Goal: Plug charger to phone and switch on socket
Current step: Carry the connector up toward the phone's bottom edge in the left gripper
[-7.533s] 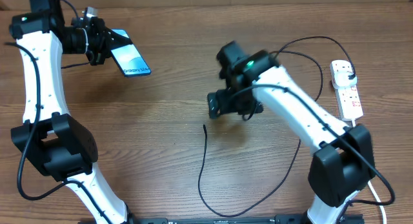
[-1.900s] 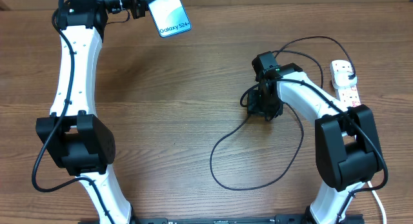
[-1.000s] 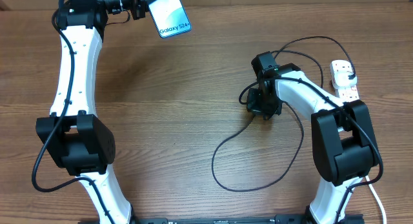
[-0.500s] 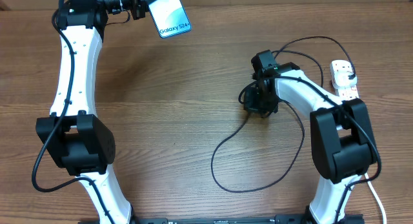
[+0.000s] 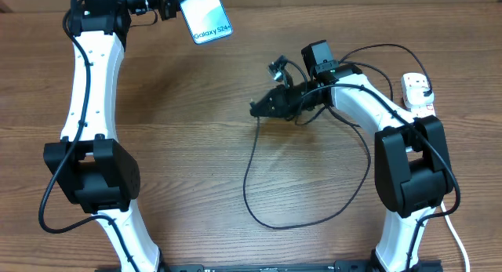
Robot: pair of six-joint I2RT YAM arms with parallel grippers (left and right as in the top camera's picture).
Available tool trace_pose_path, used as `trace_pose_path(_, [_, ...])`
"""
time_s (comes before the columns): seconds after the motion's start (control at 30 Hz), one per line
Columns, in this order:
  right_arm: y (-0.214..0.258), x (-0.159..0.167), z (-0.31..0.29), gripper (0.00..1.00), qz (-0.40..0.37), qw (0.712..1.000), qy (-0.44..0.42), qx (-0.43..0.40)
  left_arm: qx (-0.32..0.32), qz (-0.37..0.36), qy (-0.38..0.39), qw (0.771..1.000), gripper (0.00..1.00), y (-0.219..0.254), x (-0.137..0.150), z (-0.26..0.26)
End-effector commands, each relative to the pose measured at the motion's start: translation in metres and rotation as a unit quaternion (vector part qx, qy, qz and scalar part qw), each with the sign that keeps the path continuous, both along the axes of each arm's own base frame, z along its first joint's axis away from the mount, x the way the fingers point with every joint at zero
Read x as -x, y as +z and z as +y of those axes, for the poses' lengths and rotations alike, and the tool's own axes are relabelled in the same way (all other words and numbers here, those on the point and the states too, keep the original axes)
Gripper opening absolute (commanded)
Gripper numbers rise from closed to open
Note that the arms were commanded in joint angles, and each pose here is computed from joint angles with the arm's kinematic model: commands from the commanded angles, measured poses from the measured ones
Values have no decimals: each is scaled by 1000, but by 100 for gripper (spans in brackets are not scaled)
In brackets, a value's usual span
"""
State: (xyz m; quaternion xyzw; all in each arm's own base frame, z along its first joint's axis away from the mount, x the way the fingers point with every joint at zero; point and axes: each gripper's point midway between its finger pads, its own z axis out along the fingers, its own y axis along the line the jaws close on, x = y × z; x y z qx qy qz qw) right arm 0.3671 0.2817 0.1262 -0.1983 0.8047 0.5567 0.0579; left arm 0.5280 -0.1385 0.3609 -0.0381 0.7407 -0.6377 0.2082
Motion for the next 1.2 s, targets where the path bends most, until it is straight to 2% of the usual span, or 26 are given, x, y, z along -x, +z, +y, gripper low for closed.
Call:
trace_pose_path(0.0, [56, 9, 10, 4, 4, 989, 59, -139, 4, -35, -10, 999, 4, 23, 6, -6])
trace_pose_path(0.17, [87, 8, 12, 4, 9, 975, 95, -200, 13, -56, -8, 998, 4, 36, 4, -6])
trace_pose_path(0.23, [95, 2, 14, 4, 18, 976, 94, -197, 17, -57, -7, 998, 4, 39, 4, -6])
trace_pose_path(0.5, [161, -12, 18, 4, -40, 973, 97, -204, 16, -56, 2, 998, 4, 39, 1, -5])
trace_pose_path(0.67, [203, -6, 16, 4, -62, 969, 71, -228, 16, -53, 10, 998, 4, 39, -1, -5])
trace_pose_path(0.93, [213, -7, 16, 4, -14, 971, 50, -235, 19, -48, -3, 999, 4, 39, 3, -16])
trace_pose_path(1.17, [218, -12, 18, 4, -13, 968, 33, -249, 19, -51, -17, 998, 4, 39, 7, -27])
